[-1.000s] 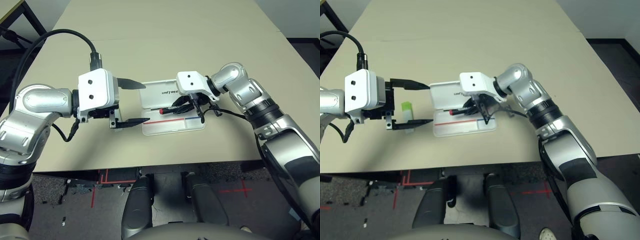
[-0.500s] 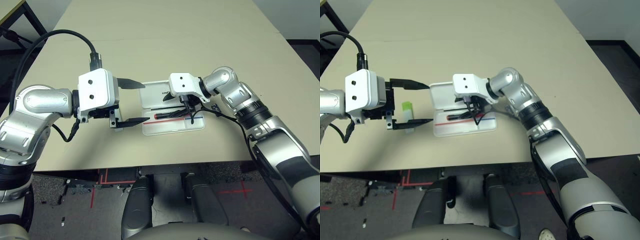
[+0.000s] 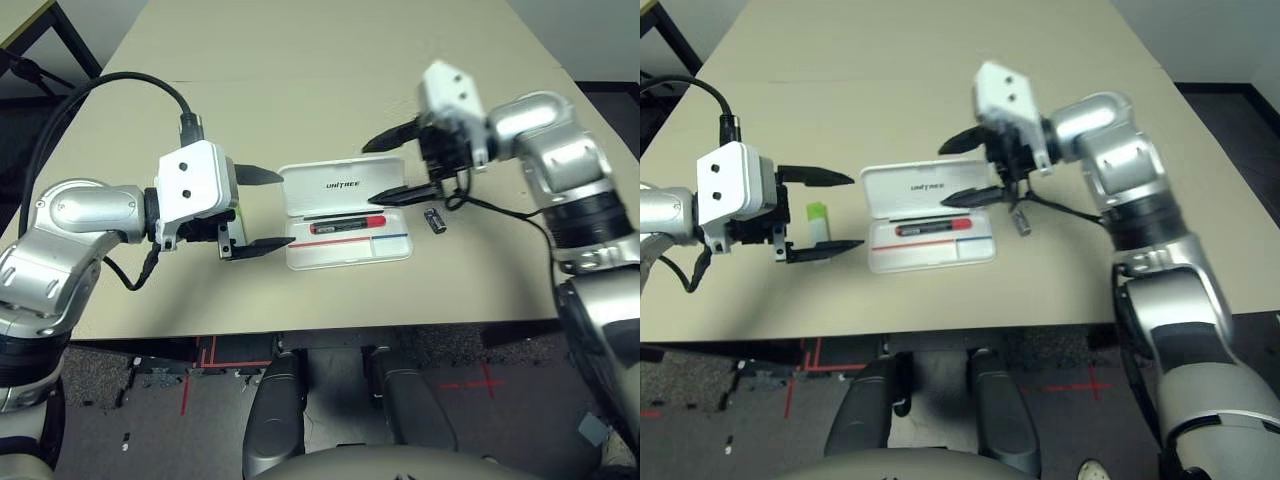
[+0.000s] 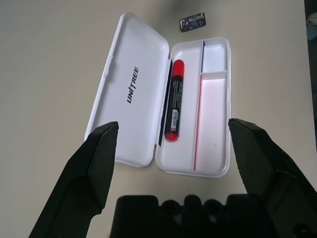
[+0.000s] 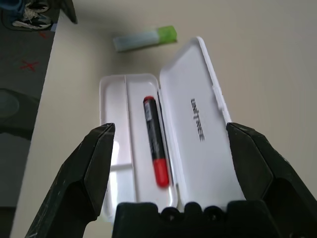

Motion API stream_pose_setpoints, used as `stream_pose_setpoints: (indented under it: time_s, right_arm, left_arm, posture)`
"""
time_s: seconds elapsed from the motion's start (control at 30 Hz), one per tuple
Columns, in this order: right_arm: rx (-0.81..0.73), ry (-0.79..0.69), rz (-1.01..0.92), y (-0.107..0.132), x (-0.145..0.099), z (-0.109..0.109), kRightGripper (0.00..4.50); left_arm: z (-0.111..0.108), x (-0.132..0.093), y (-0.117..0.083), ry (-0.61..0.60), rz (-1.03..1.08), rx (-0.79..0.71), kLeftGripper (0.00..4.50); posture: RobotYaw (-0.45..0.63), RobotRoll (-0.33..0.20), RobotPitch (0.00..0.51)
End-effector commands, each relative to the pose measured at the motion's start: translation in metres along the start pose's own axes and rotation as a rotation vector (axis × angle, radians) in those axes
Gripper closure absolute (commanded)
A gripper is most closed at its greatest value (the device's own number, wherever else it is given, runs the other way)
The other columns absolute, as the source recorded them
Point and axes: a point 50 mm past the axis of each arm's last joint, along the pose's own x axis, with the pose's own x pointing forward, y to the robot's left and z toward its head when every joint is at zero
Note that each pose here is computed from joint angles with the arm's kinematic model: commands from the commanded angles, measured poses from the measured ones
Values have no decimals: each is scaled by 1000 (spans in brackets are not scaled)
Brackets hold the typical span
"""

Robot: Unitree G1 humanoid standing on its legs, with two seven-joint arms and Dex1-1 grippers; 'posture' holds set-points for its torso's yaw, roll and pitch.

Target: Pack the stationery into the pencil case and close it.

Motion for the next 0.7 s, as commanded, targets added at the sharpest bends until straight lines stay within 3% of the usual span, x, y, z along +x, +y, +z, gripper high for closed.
stream_pose_setpoints:
  time_s: [0.03,0.23,0.47,0.7]
  right_arm:
    - [44,17,18,13,-19,0,31]
    - [120,96,-6,26,-46,-12,31]
    - [137,101,9,33,-46,-14,31]
    - [141,101,9,34,-45,-16,31]
  left_arm:
    - [-3,-2,-1,25,22,-29,0]
    - [-10,0,-1,49,37,-69,0]
    - [-19,0,4,108,98,-127,0]
    - [-33,2,18,193,313,-344,0]
  posture:
    - [35,0,184]
    - [16,0,190]
    - [9,0,196]
    - [11,0,194]
